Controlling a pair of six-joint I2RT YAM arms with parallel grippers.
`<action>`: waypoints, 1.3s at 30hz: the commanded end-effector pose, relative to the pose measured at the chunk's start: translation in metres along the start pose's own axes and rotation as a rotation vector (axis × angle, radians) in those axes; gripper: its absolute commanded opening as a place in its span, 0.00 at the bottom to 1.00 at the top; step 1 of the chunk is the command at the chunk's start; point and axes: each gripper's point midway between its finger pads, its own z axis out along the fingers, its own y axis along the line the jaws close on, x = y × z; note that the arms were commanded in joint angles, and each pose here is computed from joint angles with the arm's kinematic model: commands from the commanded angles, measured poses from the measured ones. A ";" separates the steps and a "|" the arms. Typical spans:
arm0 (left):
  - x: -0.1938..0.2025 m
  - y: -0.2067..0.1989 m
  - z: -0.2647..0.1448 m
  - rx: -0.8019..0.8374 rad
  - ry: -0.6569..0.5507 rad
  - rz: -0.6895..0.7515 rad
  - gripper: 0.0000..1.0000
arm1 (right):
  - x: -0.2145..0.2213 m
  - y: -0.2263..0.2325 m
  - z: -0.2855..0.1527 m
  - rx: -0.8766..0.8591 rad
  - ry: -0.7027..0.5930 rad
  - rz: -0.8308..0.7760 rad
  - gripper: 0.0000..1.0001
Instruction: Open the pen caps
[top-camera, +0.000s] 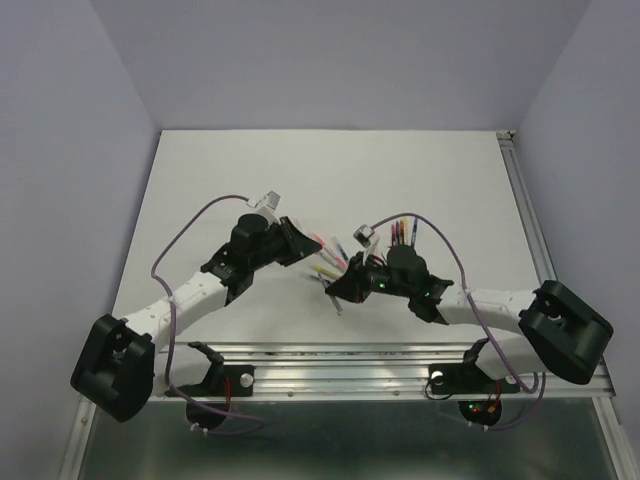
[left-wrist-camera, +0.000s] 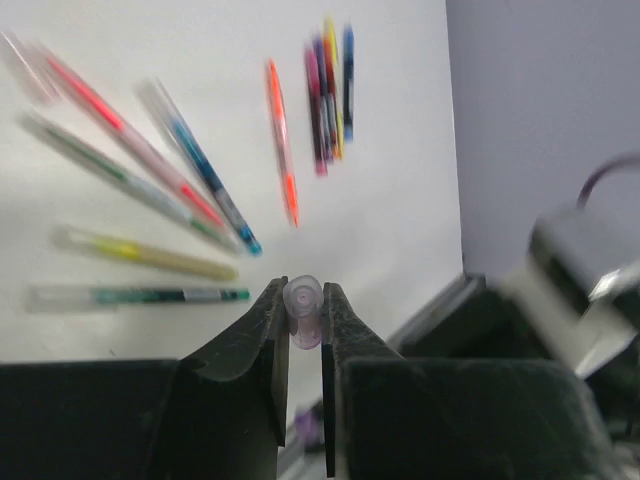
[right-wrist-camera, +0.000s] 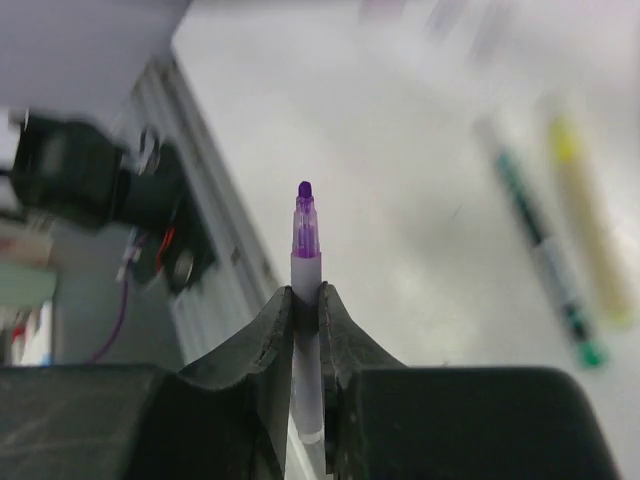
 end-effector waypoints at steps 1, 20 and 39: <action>-0.145 -0.040 -0.019 0.039 -0.506 0.057 0.00 | 0.099 0.070 -0.042 -0.224 0.333 0.156 0.01; -0.096 0.106 -0.034 -0.599 -0.285 0.055 0.00 | 0.006 -0.071 -0.058 0.509 0.076 0.112 0.01; -0.087 0.133 0.007 -0.753 -0.114 0.133 0.11 | -0.049 -0.204 -0.075 0.992 0.071 0.059 0.01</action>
